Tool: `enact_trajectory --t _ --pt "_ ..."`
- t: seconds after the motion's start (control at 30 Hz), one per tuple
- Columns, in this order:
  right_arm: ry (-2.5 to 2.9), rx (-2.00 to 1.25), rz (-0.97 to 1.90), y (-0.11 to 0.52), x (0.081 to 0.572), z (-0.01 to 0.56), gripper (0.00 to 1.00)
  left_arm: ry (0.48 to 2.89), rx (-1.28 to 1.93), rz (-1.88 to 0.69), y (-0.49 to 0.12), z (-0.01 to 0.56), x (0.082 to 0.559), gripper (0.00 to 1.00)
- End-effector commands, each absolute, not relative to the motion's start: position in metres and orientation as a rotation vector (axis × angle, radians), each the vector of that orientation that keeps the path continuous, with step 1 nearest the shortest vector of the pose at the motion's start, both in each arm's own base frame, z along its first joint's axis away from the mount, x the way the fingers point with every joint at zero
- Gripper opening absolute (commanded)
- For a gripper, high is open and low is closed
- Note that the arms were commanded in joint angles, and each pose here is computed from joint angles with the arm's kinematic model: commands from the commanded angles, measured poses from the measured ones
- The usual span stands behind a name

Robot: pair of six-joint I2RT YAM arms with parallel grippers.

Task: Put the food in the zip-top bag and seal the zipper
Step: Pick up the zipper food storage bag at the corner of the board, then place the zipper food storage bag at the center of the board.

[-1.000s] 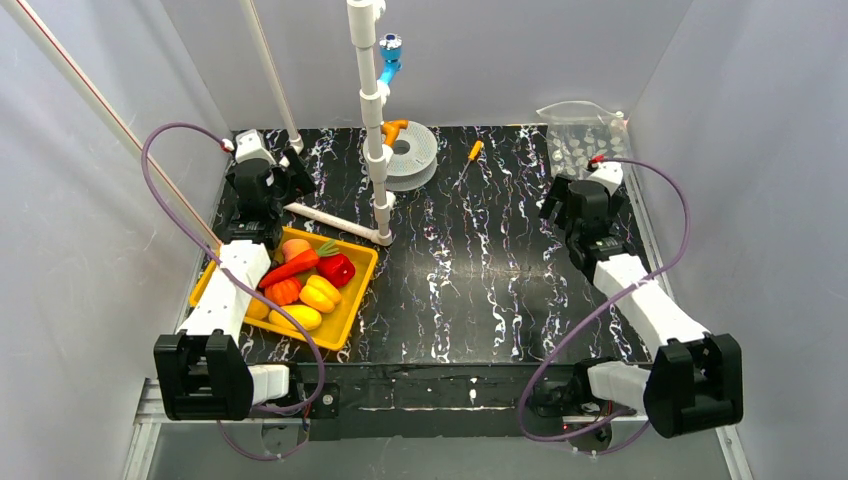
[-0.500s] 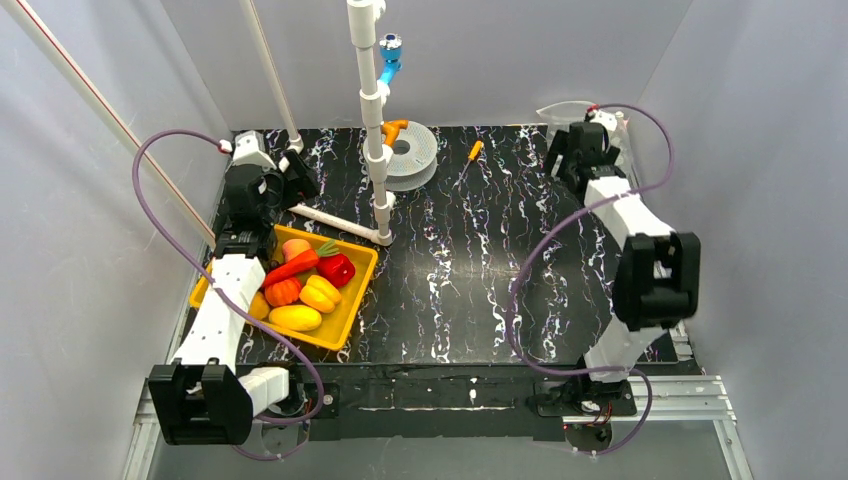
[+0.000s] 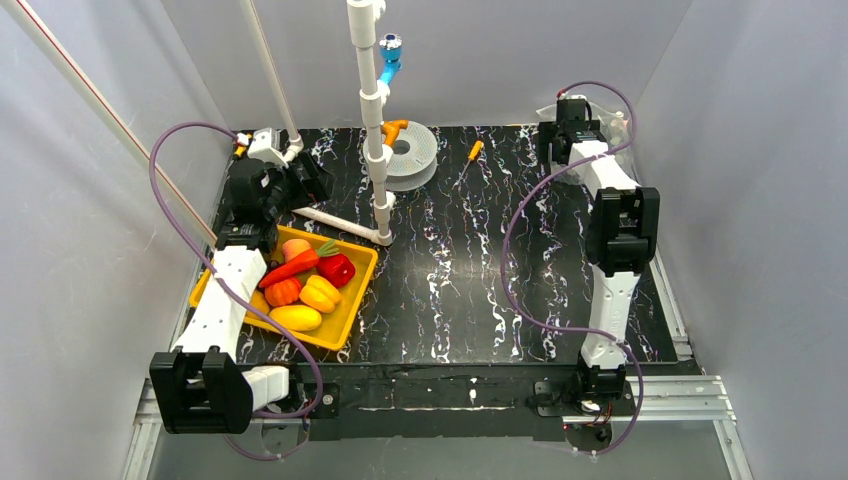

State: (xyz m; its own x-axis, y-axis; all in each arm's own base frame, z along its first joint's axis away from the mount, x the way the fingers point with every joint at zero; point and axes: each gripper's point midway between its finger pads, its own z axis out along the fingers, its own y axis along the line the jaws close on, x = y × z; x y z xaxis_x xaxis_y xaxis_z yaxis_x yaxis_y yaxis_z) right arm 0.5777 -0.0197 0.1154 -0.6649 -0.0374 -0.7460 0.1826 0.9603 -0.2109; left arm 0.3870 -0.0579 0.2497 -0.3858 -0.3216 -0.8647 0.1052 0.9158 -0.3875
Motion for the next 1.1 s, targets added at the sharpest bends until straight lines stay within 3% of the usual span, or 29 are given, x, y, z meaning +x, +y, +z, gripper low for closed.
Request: enact_trajectory --t 0.0,0.27,0.33,0.37,0.5,0.63,0.8,1.07 --pt "2.272 -0.003 -0.343 -0.021 0.589 0.121 1.0 1.888 -0.121 -0.488 -0.063 0.266 0.388 0.99" --pt "2.323 -0.022 -0.313 -0.016 0.602 0.088 0.86 1.914 -0.137 -0.469 -0.06 0.254 0.391 0.99" --pt "2.346 -0.041 -0.279 -0.01 0.603 0.081 0.79 1.916 -0.136 -0.464 -0.059 0.253 0.392 1.0" --pt "2.357 -0.062 -0.243 -0.005 0.603 0.079 0.68 1.918 -0.139 -0.46 -0.058 0.252 0.392 0.99" --pt "2.395 -0.123 -0.109 0.016 0.592 0.087 0.42 1.928 -0.154 -0.452 -0.057 0.248 0.393 0.99" --pt "2.408 -0.114 -0.111 0.022 0.576 0.105 0.01 1.925 -0.156 -0.47 -0.059 0.251 0.395 1.0" --pt "2.401 -0.209 0.029 0.076 0.52 0.145 0.01 1.928 -0.178 -0.511 -0.063 0.246 0.394 1.0" --pt "2.514 -0.43 0.275 0.179 0.348 0.125 0.01 1.959 -0.269 -0.608 -0.072 0.231 0.399 0.99"
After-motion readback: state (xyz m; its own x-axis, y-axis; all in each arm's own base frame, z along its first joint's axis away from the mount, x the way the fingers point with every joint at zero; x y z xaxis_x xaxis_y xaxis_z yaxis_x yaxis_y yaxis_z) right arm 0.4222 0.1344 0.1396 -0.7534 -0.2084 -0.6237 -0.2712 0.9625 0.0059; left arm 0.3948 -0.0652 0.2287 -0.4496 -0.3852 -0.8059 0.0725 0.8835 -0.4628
